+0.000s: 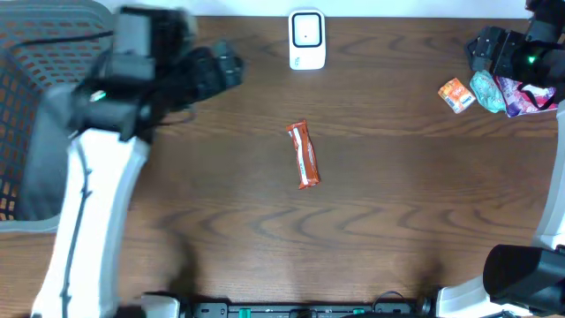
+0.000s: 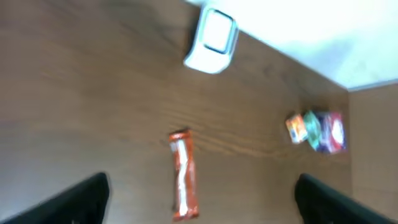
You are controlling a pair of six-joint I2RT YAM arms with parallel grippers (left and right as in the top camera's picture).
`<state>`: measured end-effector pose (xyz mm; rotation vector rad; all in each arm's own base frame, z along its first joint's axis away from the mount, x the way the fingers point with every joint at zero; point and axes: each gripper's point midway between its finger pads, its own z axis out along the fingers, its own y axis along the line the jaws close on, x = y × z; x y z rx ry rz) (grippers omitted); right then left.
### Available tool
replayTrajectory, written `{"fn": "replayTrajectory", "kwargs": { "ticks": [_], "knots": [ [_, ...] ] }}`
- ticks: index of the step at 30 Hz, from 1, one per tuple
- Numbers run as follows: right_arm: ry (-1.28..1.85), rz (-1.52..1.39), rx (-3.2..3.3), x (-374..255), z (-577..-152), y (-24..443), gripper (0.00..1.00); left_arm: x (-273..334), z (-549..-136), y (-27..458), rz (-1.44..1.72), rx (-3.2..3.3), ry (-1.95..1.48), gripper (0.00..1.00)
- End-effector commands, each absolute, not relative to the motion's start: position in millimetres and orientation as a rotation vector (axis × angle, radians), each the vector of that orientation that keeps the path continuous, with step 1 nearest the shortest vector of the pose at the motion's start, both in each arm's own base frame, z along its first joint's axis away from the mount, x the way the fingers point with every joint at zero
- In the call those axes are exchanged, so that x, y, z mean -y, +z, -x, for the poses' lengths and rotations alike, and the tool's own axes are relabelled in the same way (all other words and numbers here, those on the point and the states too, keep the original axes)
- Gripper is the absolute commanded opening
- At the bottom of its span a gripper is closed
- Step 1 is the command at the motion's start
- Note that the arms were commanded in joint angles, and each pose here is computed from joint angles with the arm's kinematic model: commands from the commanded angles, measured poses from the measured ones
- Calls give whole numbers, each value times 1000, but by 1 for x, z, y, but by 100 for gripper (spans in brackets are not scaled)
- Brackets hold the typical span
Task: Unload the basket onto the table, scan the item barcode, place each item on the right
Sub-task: 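Carry the red snack bar out and drop it on the table center, then move the right gripper to the red snack bar and grasp it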
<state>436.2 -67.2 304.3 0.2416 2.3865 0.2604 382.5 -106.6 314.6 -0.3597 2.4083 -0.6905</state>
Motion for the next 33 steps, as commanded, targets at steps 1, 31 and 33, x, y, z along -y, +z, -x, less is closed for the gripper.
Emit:
{"fn": "replayTrajectory", "kwargs": {
  "ticks": [1, 31, 33],
  "knots": [
    [276, -241, -2382, 63, -436, 306, 99, 42, -357, 324, 523, -2380, -510, 99],
    [852, 441, -2617, -160, -373, 200, 99, -7, -307, 308, 769, -2473, -387, 98],
    [859, 484, -2604, -172, -372, 196, 99, -7, -307, 308, 769, -2473, -387, 98]
  ]
}}
